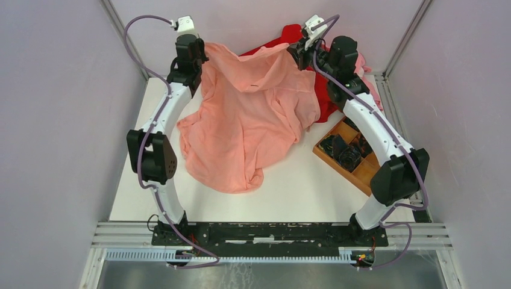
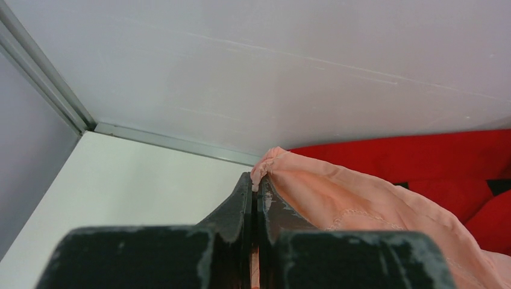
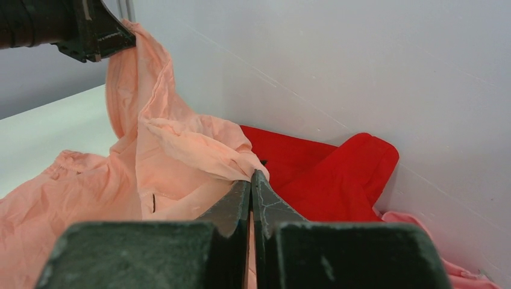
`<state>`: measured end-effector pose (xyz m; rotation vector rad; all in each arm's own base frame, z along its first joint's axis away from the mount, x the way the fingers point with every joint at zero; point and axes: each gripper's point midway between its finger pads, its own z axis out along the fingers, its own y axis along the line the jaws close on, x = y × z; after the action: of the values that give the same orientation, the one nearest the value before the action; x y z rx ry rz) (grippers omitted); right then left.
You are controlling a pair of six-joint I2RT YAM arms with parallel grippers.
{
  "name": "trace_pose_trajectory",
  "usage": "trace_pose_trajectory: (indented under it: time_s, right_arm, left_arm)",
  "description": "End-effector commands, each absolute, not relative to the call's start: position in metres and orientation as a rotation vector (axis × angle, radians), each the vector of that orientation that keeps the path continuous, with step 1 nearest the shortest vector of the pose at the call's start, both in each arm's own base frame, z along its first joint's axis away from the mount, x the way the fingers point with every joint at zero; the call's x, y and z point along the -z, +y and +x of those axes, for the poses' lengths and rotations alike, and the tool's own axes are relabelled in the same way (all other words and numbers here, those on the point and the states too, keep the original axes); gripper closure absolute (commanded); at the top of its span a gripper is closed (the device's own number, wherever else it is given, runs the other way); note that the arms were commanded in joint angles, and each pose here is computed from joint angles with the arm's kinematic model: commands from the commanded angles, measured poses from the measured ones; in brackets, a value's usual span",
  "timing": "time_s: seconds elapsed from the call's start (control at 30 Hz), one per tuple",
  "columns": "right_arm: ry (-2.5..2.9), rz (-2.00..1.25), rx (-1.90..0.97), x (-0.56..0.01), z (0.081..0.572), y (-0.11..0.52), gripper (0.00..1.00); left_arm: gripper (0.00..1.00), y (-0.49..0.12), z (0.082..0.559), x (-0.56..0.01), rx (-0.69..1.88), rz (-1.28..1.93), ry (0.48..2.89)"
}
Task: Zip up the jacket
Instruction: Flatten out the jacket at the center of the board.
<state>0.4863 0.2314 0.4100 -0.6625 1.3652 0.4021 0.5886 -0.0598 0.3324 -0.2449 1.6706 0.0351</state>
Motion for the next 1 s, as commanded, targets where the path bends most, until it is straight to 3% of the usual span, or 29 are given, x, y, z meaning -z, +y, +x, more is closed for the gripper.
trace_pose_trajectory:
  time_s: [0.0, 0.2, 0.73, 0.97]
  right_arm:
    - [1.285, -0.713, -0.442, -0.436, 0.476, 0.242, 0.95]
    - [1.222, -0.871, -0.468, -0.441, 0.452, 0.252, 0.90]
    - [1.159, -0.842, -0.415, -0.497, 0.402, 0.228, 0.95]
    - [1.333, -0.705, -0.211, -0.454, 0.426, 0.187, 0.96]
  left_arm:
    - [0.98, -0.065, 0.582, -0.350, 0.043, -0.247, 1.624]
    - [0.98, -0.076, 0.563, -0.374, 0.111, -0.158, 1.583]
    - [0.98, -0.090, 0.448, -0.478, 0.338, -0.060, 1.333]
    - [0.98, -0.138, 0.419, -0.484, 0.543, 0.095, 1.341]
